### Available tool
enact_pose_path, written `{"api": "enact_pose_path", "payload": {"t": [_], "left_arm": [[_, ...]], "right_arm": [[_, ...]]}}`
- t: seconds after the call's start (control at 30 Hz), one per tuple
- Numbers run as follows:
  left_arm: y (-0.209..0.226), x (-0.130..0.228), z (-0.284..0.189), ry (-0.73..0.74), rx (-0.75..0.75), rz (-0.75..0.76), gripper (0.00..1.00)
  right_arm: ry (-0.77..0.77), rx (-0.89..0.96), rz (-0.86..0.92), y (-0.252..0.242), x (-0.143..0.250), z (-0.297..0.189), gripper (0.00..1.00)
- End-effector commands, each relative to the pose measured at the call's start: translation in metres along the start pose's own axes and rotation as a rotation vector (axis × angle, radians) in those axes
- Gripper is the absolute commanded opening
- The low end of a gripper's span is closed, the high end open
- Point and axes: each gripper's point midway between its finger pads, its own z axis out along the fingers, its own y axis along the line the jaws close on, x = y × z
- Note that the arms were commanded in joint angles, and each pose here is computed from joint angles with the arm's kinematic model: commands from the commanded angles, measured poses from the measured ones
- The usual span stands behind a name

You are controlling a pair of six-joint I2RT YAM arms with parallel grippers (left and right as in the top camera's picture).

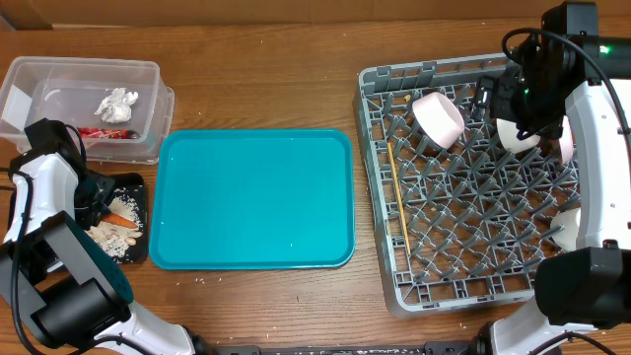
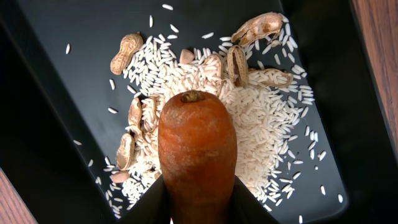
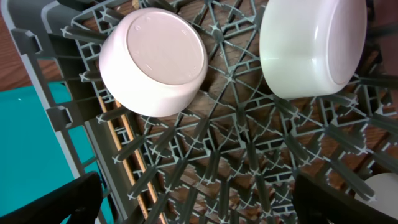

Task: Sort waste into correct bins and load items into the dishwasher
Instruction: 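Open the left gripper to drop the carrot onto the black tray, then withdraw the left gripper back over the teal tray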

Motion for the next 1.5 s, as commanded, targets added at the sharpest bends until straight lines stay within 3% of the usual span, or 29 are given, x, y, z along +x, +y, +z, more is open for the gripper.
{"api": "enact_pose_path", "payload": {"t": [0.0, 0.47, 0.6, 0.73, 0.87, 1.03, 1.17, 1.3, 1.47], "left_arm": [[0.001, -0.003, 0.003, -0.005, -0.015, 0.022, 0.27], [0.003, 0.0, 0.003, 0.005, -0.024, 0.055, 0.4], [0.005, 0.004, 0.002, 0.027, -0.026, 0.066, 0.6], [0.0, 0.007, -0.011, 0.057, 0.009, 0.084, 0.67], [-0.028, 0.006, -0.055, 0.037, 0.161, 0.161, 0.7], [-0.081, 0.032, -0.115, -0.015, 0.389, 0.381, 0.76], [-0.121, 0.084, -0.151, -0.045, 0.507, 0.732, 0.8], [-0.12, 0.141, -0.157, 0.026, 0.475, 0.983, 0.95], [-0.073, 0.184, -0.155, 0.223, 0.331, 1.076, 0.93]], "right_arm": [[-0.03, 0.014, -0.008, -0.002, -0.003, -0.009, 1.0], [-0.026, 0.014, -0.008, -0.002, -0.003, -0.009, 1.0], [-0.026, 0.014, -0.008, -0.002, -0.002, -0.009, 1.0], [-0.026, 0.014, -0.008, -0.002, -0.003, -0.009, 1.0], [-0.031, 0.008, -0.008, -0.001, -0.004, -0.009, 1.0], [-0.07, -0.097, -0.02, 0.018, -0.014, -0.011, 1.0], [-0.138, -0.211, -0.057, 0.038, -0.031, -0.015, 1.0], [-0.089, -0.233, -0.082, 0.043, -0.018, -0.015, 1.0], [0.056, -0.156, -0.075, 0.027, 0.018, -0.011, 1.0]]}}
